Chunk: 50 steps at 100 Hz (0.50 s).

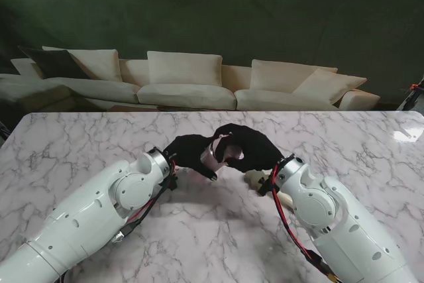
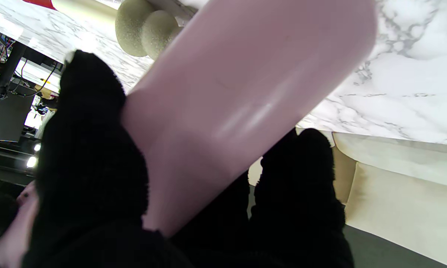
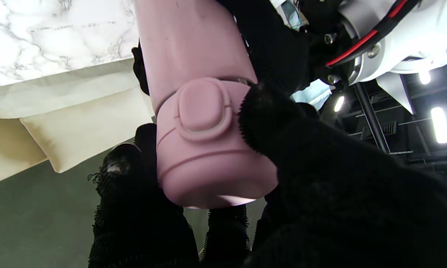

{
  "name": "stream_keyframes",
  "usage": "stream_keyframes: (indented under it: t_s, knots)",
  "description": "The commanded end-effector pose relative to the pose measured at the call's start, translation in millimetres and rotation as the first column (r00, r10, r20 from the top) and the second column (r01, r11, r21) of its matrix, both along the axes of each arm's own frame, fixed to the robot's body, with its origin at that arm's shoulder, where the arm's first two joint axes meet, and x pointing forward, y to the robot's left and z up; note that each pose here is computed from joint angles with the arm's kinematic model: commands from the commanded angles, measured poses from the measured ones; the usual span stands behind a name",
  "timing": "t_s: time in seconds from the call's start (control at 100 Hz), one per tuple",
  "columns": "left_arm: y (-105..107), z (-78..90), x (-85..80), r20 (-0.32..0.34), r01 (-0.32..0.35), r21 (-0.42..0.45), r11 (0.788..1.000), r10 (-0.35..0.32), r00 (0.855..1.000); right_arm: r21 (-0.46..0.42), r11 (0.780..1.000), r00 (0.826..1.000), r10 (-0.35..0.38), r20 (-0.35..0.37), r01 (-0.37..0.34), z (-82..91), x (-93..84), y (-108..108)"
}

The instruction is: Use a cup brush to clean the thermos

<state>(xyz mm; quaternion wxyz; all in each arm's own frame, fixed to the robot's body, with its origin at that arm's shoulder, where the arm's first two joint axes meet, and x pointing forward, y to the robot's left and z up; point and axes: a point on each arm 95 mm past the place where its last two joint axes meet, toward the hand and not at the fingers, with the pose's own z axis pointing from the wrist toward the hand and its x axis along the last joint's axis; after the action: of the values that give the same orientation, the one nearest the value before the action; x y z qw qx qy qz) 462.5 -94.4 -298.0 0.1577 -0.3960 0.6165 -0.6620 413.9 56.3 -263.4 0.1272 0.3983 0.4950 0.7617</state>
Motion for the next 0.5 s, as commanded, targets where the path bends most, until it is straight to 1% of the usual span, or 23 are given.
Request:
stream_keyframes:
  t_s: [0.0, 0.33, 0.43, 0.49]
  knots:
    - [-7, 2.7, -1.9, -0.006, 0.021, 0.005, 1.000, -0.021, 1.000, 0.025, 1.000, 1.000, -0.001, 0.025, 0.001, 9.0, -2.2, 3]
    - [-4, 4.5, -1.3, 0.002, 0.018, 0.015, 1.000, -0.018, 1.000, 0.047, 0.997, 0.996, -0.059, 0.065, 0.056, 34.5, -6.4, -19]
    - [-1, 6.2, -0.8, 0.010, 0.019, 0.024, 1.000, -0.020, 1.000, 0.018, 0.995, 0.990, -0.100, 0.096, 0.099, 40.6, -5.2, -32]
    - [2, 7.7, -0.6, 0.015, 0.020, 0.031, 0.999, -0.021, 1.000, -0.019, 0.990, 0.984, -0.134, 0.113, 0.137, 42.3, -2.0, -42]
